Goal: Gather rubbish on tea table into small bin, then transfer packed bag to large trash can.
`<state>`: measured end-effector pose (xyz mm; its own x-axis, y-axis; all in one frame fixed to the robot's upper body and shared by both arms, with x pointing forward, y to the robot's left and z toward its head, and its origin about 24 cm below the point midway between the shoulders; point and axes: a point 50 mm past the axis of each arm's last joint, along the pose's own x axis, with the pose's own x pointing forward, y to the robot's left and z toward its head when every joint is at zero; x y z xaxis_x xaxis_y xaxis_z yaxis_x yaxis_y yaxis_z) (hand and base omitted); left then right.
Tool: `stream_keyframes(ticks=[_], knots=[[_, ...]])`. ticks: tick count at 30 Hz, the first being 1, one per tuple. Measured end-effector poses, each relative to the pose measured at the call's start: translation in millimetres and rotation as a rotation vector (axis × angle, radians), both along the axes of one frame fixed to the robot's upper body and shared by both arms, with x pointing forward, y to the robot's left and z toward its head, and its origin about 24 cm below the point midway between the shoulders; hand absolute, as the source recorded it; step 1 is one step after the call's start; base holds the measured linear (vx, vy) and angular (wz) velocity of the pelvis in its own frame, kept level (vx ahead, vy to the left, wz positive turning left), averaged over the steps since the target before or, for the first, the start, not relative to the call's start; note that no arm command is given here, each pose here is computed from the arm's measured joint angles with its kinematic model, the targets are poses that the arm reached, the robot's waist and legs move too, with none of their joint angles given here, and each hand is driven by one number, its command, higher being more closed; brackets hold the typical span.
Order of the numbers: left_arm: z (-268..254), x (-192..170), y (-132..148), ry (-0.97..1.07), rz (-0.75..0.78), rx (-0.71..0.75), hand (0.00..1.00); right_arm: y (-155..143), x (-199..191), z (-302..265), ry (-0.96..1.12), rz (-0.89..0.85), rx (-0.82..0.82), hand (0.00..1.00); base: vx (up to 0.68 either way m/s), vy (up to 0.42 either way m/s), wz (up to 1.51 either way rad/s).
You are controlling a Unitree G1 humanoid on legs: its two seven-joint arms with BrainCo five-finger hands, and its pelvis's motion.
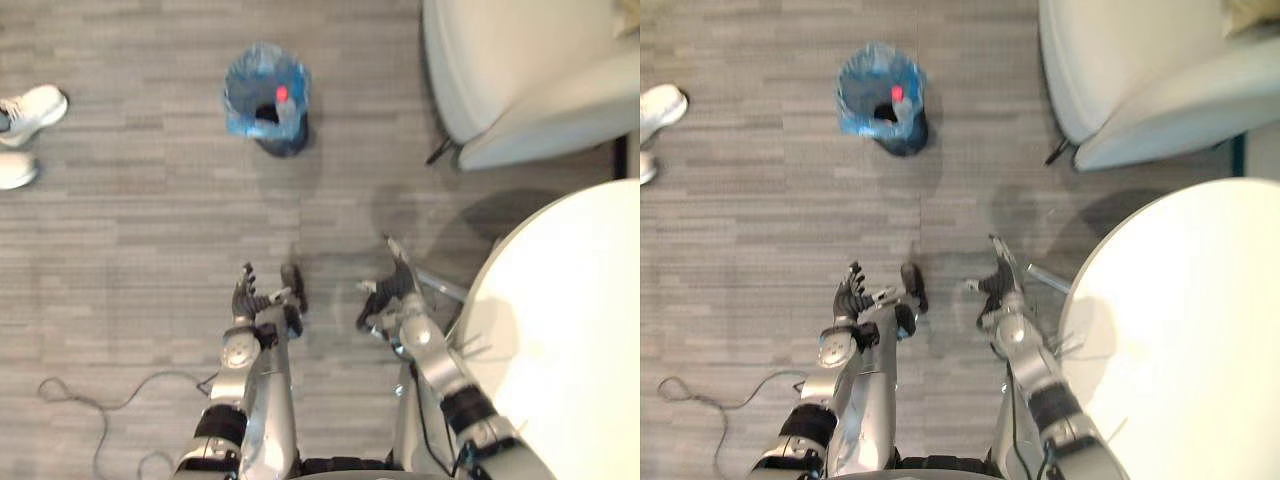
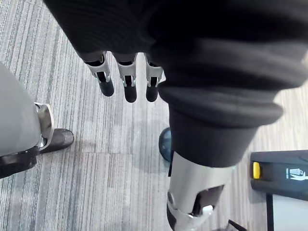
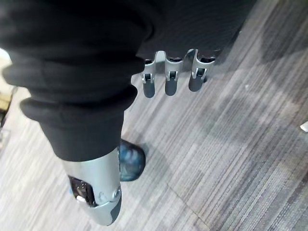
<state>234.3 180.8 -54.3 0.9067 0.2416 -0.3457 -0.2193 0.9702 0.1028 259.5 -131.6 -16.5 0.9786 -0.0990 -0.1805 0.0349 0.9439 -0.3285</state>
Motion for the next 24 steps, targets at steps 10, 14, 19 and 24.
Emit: stream_keyframes(ticks=[10, 14, 19, 24], knots=[[-40.6, -50.2, 18.8, 0.23, -0.054, 0.078, 0.0, -48.2, -54.2, -61.2, 0.289, -0.134, 0.063, 0.0, 0.18, -0.012, 0.26], [-41.3, -53.6, 24.0, 0.246, -0.096, 0.125, 0.0, -63.4, -70.7, -74.7, 0.359, -0.17, 0.031, 0.0, 0.05, 0.059, 0.52], [-50.2, -71.5, 30.5, 0.309, -0.102, 0.14, 0.0, -68.8, -81.6, -84.5, 0.427, -0.151, -0.005, 0.0, 0.09, 0.116, 0.18], [-64.3, -109.0, 37.7, 0.421, -0.048, 0.122, 0.0, -70.2, -85.7, -90.4, 0.473, -0.144, -0.007, 0.0, 0.11, 0.145, 0.0]])
